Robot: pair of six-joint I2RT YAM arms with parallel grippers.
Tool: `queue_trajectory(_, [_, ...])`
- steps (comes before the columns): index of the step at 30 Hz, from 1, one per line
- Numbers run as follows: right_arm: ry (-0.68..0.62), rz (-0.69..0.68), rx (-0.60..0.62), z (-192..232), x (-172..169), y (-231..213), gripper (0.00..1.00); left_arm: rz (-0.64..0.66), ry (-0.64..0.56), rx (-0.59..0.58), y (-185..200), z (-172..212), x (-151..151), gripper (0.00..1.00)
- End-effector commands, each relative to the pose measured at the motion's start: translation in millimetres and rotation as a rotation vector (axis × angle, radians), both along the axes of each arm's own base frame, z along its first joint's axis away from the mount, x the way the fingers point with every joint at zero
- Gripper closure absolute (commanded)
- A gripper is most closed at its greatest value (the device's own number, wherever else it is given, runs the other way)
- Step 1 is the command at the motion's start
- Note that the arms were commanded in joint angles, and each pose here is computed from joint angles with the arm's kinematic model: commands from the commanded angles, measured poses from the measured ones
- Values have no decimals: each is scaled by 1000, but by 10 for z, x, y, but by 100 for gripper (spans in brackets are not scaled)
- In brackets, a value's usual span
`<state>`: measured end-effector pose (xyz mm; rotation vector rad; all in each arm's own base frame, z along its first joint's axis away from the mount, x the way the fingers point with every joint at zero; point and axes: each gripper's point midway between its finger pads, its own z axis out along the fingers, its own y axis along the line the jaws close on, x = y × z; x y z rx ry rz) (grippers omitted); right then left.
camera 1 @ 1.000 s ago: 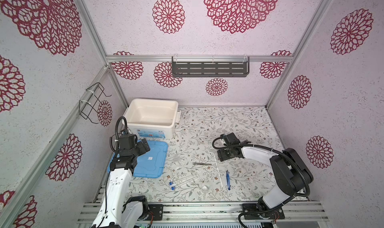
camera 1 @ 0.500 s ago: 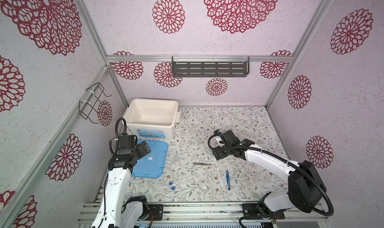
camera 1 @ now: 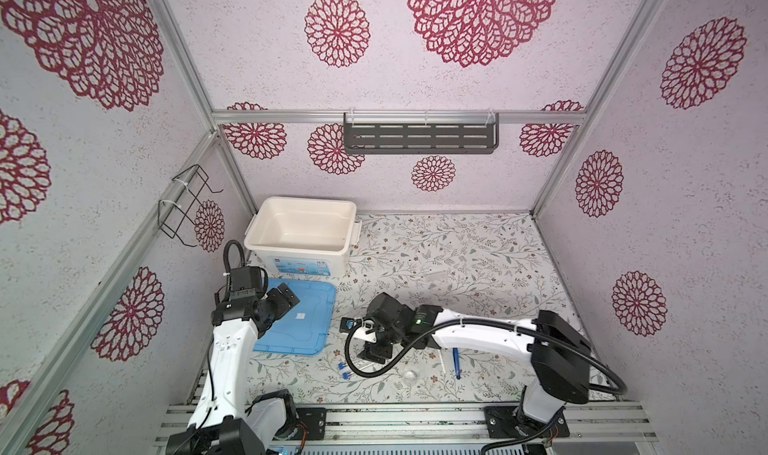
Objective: Organize the chemistry lab equipment
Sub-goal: 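Lower the right gripper and close it on one blue-capped test tube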
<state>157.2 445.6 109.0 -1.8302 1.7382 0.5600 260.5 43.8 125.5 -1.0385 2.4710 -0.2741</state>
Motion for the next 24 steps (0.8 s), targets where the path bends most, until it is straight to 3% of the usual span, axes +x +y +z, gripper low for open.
queue_trajectory(1, [-43,193,56,97,-74,341,30,12,-6,-51,10,12,39,3])
queue_trajectory(13, [53,354,-126,-472,-247,421,48,67,-49,71,301,58,-51,3])
queue_trajectory(24, [106,383,-173,-544,-321,439,52,80,-38,72,316,10,-83,3])
